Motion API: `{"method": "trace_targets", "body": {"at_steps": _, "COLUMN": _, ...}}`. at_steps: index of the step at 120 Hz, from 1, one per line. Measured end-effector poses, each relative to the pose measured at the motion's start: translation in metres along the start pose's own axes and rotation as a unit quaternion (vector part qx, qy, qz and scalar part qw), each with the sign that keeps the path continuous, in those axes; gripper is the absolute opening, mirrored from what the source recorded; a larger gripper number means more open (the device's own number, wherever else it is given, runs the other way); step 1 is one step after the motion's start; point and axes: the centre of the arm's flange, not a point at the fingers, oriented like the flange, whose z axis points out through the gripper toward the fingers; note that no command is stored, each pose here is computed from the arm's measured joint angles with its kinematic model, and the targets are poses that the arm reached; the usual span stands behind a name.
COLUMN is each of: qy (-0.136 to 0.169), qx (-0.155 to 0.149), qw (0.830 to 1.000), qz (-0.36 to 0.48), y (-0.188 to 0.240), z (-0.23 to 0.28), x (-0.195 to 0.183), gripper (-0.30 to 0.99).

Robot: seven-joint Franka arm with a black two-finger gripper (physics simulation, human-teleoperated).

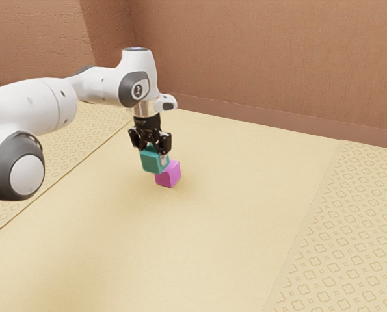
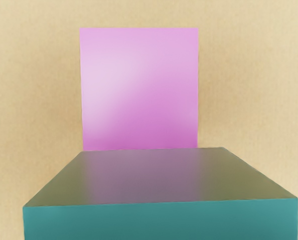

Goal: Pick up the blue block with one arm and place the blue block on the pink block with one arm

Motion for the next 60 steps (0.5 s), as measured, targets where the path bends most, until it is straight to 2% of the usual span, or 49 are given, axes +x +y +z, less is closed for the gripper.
{"method": "trace_targets", "body": {"at_steps": 32, "qy": 0.012, "qx": -0.002, "qw": 1.0, "qz": 0.0, "y": -0.002, "z": -0.007, "x": 0.02, "gripper": 0.31}}
{"method": "trace_targets", "body": {"at_steps": 60, "qy": 0.006, "qx": -0.004, "qw": 1.0, "qz": 0.002, "y": 0.002, "z": 0.004, "x": 0.033, "gripper": 0.33}}
